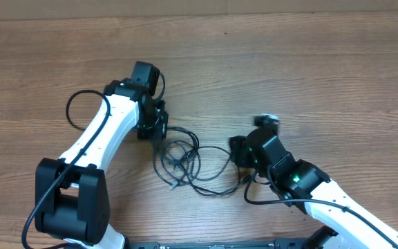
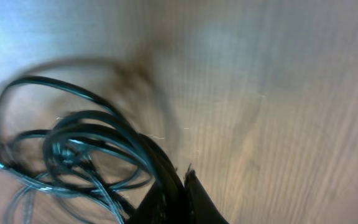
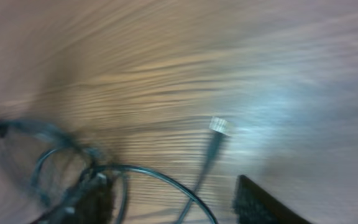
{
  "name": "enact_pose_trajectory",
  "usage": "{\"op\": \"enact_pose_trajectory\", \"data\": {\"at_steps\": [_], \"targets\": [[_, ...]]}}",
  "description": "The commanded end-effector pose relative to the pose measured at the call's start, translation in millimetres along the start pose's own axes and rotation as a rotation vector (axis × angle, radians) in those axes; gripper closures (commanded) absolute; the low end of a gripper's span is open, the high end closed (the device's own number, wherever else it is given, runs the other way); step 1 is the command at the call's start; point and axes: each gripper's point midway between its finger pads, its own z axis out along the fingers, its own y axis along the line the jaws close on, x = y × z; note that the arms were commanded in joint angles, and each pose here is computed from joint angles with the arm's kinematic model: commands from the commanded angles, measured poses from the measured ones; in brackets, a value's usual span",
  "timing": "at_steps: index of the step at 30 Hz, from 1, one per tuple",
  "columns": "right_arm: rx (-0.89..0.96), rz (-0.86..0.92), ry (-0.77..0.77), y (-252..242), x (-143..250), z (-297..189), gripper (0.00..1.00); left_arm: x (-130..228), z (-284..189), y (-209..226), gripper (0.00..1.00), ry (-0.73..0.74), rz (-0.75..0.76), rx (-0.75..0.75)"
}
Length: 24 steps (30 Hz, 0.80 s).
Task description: Untangle cables
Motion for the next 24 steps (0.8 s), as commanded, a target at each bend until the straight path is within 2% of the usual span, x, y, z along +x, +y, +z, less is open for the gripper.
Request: {"op": "enact_pose_trajectory", "data": {"at_steps": [1,4,6,10,11,13,18,22,24], "targets": [[-0.2,-0.383,0.067,34.7,13.1,-4.3,0.3,-0.8,-3.8,-23.7,0.94,-0.026,0.363,0.096],[-0.205,-0.53,0.086,32.7,20.0,0.8,0.17,3.0,-5.8,-39.7,0.96,-0.037,0.571,0.162],[-0.199,-0.596,0.103,29.8,24.4,7.3,0.13,6.0,-6.8,-45.0,0.96,-0.038,0.672,0.186],[-0.205,-0.623,0.134,29.6,31.9,27.5,0.01,20.7,-8.4,-48.6,0.96,0.026,0.792,0.228],[-0.237,-0.63,0.146,34.2,35.8,31.9,0.0,25.6,-9.2,-49.3,0.96,0.049,0.808,0.241],[-0.312,-0.666,0.166,44.9,43.6,38.2,0.0,33.5,-10.4,-49.0,0.96,0.091,0.815,0.256],[-0.322,-0.654,0.147,50.6,37.8,39.8,0.0,51.8,-12.0,-46.5,0.96,0.168,0.816,0.275],[-0.354,-0.562,0.127,60.8,31.6,38.3,0.09,68.9,-12.8,-41.7,0.96,0.25,0.642,0.255],[-0.371,-0.471,0.128,66.3,28.8,37.5,0.09,79.2,-13.1,-38.1,0.96,0.293,0.558,0.237]]}}
